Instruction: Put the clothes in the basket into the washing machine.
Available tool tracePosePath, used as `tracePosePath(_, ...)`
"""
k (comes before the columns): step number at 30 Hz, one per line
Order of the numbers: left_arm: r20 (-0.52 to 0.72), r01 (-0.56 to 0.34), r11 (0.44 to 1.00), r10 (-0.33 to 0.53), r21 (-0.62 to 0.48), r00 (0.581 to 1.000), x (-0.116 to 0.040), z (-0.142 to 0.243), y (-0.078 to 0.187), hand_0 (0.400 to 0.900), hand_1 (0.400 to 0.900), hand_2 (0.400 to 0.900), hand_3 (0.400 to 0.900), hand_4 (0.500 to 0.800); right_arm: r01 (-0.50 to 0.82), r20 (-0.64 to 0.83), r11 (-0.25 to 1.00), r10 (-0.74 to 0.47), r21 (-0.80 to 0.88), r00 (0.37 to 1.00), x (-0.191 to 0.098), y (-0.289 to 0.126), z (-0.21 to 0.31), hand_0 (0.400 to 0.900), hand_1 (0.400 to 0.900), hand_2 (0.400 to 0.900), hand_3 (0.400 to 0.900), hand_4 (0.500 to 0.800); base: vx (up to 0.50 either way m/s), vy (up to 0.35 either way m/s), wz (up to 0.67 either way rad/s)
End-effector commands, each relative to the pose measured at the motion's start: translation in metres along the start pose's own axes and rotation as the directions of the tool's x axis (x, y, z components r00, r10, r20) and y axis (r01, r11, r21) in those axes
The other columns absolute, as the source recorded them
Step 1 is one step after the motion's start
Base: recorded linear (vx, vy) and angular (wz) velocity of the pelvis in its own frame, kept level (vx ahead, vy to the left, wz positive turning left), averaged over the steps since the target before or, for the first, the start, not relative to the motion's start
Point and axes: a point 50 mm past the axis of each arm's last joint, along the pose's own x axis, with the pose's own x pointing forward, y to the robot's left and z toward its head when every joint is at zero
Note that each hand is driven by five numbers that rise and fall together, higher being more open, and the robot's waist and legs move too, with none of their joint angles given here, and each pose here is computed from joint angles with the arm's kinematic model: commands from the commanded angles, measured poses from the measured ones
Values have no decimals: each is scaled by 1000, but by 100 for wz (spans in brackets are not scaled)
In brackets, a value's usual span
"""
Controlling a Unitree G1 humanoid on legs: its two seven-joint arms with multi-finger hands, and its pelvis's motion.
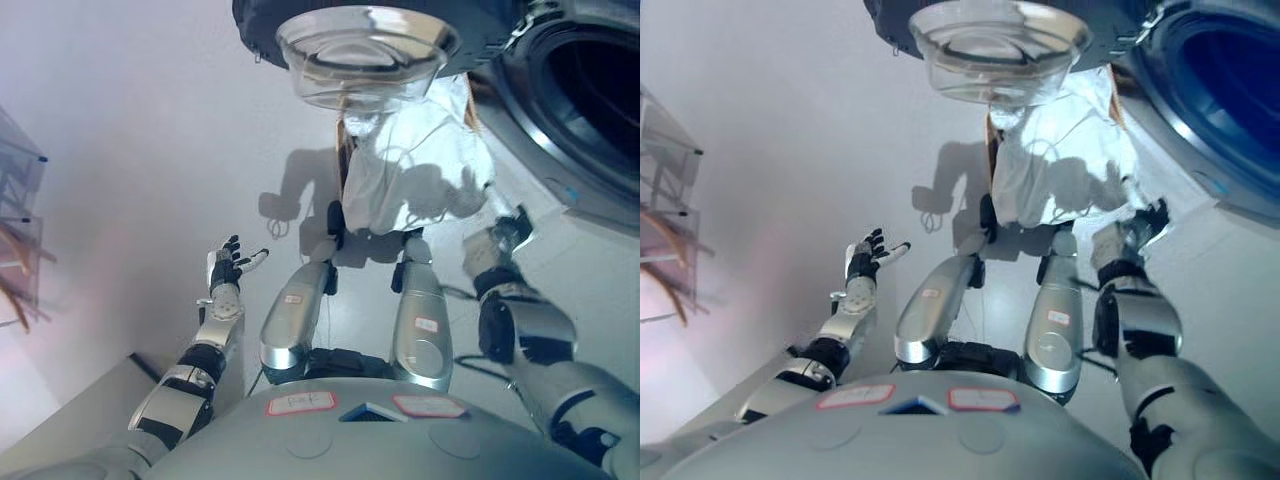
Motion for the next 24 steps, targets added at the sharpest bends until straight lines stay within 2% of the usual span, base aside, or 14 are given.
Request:
tracePosePath(1,-101,-96,992,104,78,989,1,-30,35,900,900,900,900,800,2,-12,975,-5,-223,1000,3,-36,-33,900,900,900,900,800,30,-23,3)
tracePosePath(3,-128,-98,990,111,102,986,0,-37,42,900,900,900,900,800,-24,-74,916,-6,-400,997,-1,-62,-63,900,900,900,900,800,0,0,0)
tracePosePath(4,-127,-98,990,111,102,986,0,-37,42,900,900,900,900,800,-24,-74,916,-6,-400,997,-1,-62,-63,900,900,900,900,800,59,-13,-5)
tracePosePath(5,-176,-97,986,121,137,977,-4,-51,49,900,900,900,900,800,-44,-121,833,-27,-551,992,-6,-84,-86,900,900,900,900,800,52,-10,-6)
tracePosePath(7,-192,-84,980,118,180,974,-6,-57,53,900,900,900,900,800,-98,-157,715,-16,-693,988,-11,-100,-102,900,900,900,900,800,53,4,-5)
tracePosePath(9,-225,-60,973,111,224,968,-8,-66,57,900,900,900,900,800,-159,-183,595,21,-788,983,-14,-108,-111,900,900,900,900,800,39,18,-3)
tracePosePath(10,-225,-60,973,111,224,968,-8,-66,57,900,900,900,900,800,-160,-183,594,22,-788,983,-14,-108,-112,900,900,900,900,800,56,28,-1)
tracePosePath(11,-268,-10,963,86,271,960,-12,-77,58,900,900,900,900,800,-235,-235,473,59,-849,970,-19,-117,-122,900,900,900,900,800,52,46,-2)
tracePosePath(12,-286,19,955,70,296,956,-14,-82,58,900,900,900,900,800,-255,-253,435,65,-864,965,-21,-120,-126,900,900,900,900,800,69,64,-6)
tracePosePath(18,-393,108,937,33,332,919,-25,-104,57,900,900,900,900,800,-296,-353,486,-29,-823,935,-30,-140,-144,900,900,900,900,800,96,59,-18)
tracePosePath(22,-419,135,937,14,323,908,-28,-109,56,900,900,900,900,800,-323,-386,474,-39,-819,921,-31,-145,-147,900,900,900,900,800,63,43,-9)
tracePosePath(24,-429,151,934,3,324,903,-31,-113,53,900,900,900,900,800,-367,-432,450,-45,-814,901,-43,-147,-163,900,900,900,900,800,63,44,-1)
